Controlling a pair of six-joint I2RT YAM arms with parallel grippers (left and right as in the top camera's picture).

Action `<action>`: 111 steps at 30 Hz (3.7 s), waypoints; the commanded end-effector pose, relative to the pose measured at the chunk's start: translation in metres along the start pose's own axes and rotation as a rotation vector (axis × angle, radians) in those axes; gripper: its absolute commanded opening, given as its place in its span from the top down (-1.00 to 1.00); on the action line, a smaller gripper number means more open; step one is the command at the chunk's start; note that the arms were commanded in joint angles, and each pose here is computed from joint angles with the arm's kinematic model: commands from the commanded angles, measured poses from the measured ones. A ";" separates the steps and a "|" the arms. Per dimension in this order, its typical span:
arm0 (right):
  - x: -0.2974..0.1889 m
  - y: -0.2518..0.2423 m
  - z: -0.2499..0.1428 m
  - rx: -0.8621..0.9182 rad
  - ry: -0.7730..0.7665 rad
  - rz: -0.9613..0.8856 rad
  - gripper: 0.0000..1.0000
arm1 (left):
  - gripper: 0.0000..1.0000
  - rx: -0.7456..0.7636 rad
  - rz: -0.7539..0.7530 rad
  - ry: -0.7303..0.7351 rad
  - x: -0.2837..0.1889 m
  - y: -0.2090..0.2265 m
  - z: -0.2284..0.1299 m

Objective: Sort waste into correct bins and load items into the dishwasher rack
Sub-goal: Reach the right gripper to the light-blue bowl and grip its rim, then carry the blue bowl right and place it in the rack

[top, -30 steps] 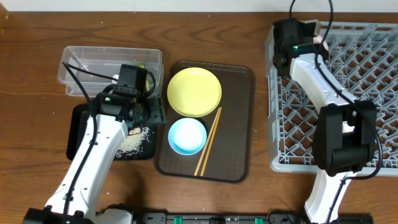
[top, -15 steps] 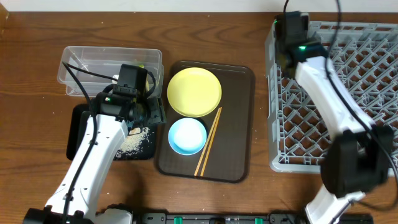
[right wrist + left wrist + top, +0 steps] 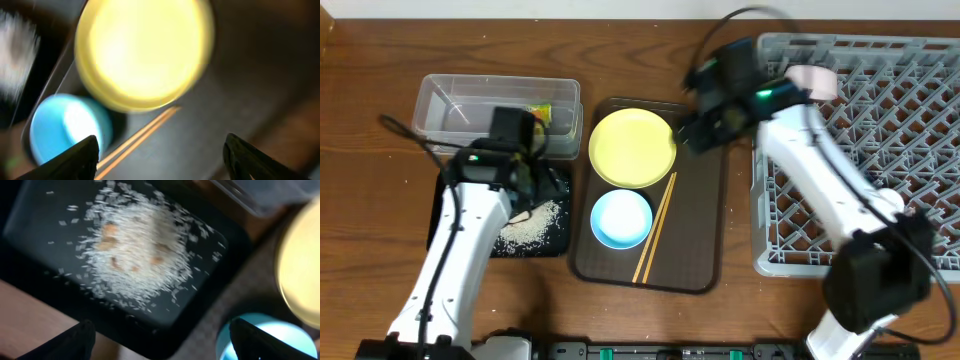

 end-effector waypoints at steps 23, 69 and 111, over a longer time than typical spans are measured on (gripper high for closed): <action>0.095 0.045 -0.090 -0.136 0.366 -0.034 0.80 | -0.79 -0.104 0.043 0.038 0.000 0.023 -0.001; -0.266 -0.292 0.029 0.437 -0.525 -1.369 0.98 | -0.80 -0.105 0.040 0.030 0.000 0.022 0.001; -0.146 -0.339 0.011 0.492 -0.273 -1.374 0.98 | -0.80 -0.101 0.040 0.031 0.000 0.022 0.001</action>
Point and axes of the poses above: each gripper's point midway between its finger pads, its own x axis out along the fingers, its own y axis along the line the jaws close on, z = x × y, the point moved 1 cm from there along -x, back along the fingers, and after that the axes turned 12 degrees about x, right-handed, at the moved point
